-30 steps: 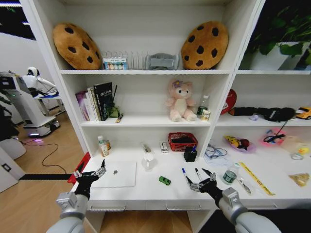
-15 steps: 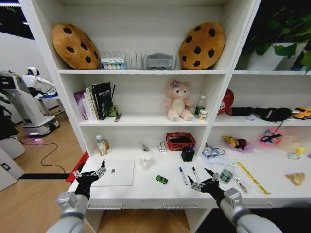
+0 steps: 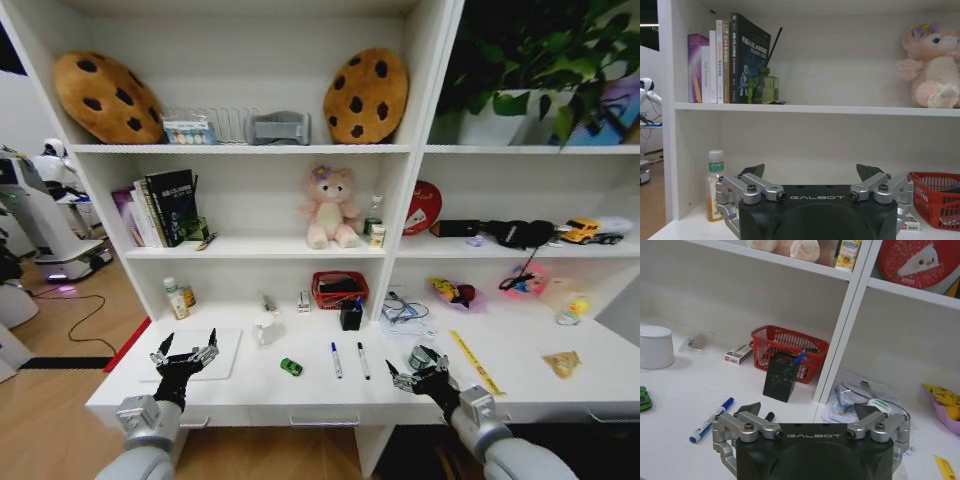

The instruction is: Organize the objects on the table.

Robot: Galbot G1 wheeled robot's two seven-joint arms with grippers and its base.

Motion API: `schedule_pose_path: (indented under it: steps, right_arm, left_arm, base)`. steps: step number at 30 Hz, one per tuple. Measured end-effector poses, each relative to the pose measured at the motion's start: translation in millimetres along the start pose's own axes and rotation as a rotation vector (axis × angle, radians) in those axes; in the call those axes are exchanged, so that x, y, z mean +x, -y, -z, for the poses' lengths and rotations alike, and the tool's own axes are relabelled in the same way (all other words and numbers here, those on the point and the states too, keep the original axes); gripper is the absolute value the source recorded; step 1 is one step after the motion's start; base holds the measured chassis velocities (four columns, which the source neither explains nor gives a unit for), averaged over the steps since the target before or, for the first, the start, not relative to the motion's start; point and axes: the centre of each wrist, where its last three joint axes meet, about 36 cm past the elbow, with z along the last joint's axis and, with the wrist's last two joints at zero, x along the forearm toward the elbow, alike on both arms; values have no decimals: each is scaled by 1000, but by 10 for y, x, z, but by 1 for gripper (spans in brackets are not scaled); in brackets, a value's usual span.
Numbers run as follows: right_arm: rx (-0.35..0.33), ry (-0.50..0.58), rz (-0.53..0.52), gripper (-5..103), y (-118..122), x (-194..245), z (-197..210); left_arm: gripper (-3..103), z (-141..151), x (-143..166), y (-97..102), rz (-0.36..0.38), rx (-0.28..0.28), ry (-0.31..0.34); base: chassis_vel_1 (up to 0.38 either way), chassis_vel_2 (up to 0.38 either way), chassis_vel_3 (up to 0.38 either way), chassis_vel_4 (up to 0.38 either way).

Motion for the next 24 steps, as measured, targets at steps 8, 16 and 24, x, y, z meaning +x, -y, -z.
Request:
schedule_pose_path:
  steps: [8,16,24]
  right_arm:
    - [42,-7,103,100,190,-203,93]
    - [143,-79,518,100,212,-1114,602]
    - [121,-156,699,100,-223,-1725,782]
  left_arm:
    - [100,1,-1,-1,-1,0,0]
    - [100,1,-1,-1,0,0,1]
    - [100,1,0,0,0,0,1]
  base:
    - [26,35,-2,-23]
    - [14,13,-6,-1]
    - [0,0,0,0]
